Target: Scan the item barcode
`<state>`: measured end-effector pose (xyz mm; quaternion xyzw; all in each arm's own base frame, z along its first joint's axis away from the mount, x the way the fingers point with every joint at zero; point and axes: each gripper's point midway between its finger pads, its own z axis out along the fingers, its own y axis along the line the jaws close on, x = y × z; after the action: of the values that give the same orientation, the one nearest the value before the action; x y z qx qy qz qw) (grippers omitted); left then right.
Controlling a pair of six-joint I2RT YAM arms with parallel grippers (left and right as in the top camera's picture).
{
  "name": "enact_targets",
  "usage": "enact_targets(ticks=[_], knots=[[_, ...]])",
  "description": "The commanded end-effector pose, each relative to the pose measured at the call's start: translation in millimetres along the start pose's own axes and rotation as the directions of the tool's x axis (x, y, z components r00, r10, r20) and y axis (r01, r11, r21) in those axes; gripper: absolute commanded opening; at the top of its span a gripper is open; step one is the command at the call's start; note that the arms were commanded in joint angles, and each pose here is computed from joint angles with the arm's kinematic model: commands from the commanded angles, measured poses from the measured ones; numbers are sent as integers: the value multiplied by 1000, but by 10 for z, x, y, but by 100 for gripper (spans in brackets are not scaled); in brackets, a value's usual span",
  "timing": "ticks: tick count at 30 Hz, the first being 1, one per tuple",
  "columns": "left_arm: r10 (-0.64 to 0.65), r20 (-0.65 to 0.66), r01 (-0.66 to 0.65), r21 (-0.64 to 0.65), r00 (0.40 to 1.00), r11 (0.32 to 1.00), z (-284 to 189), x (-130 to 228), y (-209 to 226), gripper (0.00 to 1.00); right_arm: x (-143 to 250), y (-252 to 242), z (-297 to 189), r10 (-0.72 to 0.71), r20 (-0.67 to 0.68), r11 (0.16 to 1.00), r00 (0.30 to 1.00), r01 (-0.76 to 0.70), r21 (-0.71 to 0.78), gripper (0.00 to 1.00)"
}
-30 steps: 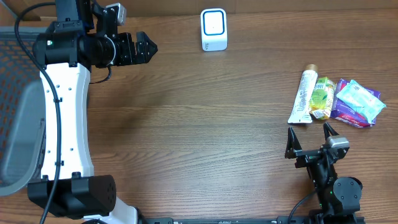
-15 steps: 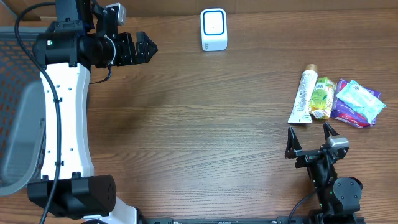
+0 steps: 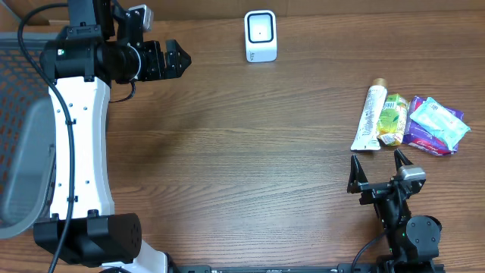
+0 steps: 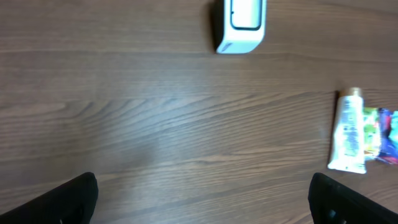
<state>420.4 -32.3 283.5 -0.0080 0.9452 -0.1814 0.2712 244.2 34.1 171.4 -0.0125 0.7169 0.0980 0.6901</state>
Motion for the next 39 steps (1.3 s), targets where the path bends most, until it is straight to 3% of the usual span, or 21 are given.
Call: enact_targets(ticks=[1,5,10,13,14,19,32,39], knots=[[-4,-23,2,-88,1000,996,9,60,113,99,8,-15,0,-1,9,1000,1000,0,7,100],[24,-23,-27,-130,999,991,-78,90,154,100,8,-15,0,-1,9,1000,1000,0,7,100],[223,66,-213,-126,973,969,-218,17,24,100,8,-15,0,-1,9,1000,1000,0,7,100],[339,158,-317,-145,928,937,-292,67,-38,100,8,-15,0,-1,9,1000,1000,0,7,100],[384,232,-351,-171,894,921,-338,148,-47,99,8,-15,0,-1,9,1000,1000,0,7,100],[539,359,-470,-264,762,842,-374,560,-29,100,8,-15,0,-1,9,1000,1000,0,7,100],[681,531,-491,-471,505,732,-348,1373,114,100,8,-15,0,-1,9,1000,1000,0,7,100],[715,537,-485,-527,446,698,-243,1746,217,100,9,-15,0,0,8,1000,1000,0,7,100]])
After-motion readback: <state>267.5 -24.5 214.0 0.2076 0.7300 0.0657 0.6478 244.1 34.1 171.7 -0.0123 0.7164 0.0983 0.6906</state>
